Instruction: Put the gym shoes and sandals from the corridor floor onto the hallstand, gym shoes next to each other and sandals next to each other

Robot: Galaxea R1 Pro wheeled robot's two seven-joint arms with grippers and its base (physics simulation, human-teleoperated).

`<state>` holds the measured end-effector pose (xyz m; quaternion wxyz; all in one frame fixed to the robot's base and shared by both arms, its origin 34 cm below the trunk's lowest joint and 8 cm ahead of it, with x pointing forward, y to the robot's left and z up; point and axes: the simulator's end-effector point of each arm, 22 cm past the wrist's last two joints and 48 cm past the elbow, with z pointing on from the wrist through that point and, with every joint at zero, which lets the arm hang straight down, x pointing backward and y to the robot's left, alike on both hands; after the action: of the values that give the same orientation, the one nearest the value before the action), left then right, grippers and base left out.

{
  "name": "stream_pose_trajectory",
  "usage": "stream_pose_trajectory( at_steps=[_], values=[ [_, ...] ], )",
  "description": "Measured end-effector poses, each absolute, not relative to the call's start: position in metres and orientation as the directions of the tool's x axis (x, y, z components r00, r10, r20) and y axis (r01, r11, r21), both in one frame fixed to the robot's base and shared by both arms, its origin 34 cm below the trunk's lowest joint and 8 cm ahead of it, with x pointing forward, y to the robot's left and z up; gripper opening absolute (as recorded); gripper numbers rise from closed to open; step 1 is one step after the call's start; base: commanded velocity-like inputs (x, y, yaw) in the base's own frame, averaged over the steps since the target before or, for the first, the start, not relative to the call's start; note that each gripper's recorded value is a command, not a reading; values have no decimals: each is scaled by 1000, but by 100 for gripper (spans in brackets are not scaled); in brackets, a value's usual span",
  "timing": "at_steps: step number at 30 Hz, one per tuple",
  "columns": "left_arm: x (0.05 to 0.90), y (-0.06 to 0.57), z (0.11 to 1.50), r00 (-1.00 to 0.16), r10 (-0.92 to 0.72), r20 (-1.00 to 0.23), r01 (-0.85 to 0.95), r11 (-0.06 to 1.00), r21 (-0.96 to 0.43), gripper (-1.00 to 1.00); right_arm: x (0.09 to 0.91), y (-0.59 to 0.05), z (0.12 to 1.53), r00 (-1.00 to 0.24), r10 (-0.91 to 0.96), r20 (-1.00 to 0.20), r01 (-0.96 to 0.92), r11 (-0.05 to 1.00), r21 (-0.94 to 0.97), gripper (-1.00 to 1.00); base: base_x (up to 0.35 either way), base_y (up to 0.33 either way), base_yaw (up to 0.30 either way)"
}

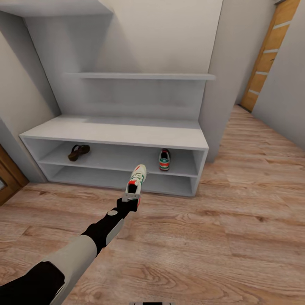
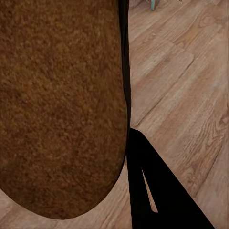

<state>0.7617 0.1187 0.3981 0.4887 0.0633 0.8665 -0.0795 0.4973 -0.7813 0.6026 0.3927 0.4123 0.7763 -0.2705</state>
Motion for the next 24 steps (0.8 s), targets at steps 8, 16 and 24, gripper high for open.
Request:
stream_pose_trajectory(
  at_steps=[8, 16, 24],
  values=[
    [762, 118, 398, -515, 32, -857, 188, 979, -76, -100, 497, -781, 603, -352, 428, -833, 853, 514, -96, -100, 331, -1, 0],
    [761, 118, 398, -515, 33, -856, 188, 979, -76, -100, 497, -781, 603, -351, 428, -833, 853, 514, -96, -100, 318, -118, 0],
    [762, 118, 398, -515, 32, -857, 188, 979, -76, -100, 498, -781, 602, -352, 428, -832, 852, 514, -96, -100, 134, -102, 0]
  ],
)
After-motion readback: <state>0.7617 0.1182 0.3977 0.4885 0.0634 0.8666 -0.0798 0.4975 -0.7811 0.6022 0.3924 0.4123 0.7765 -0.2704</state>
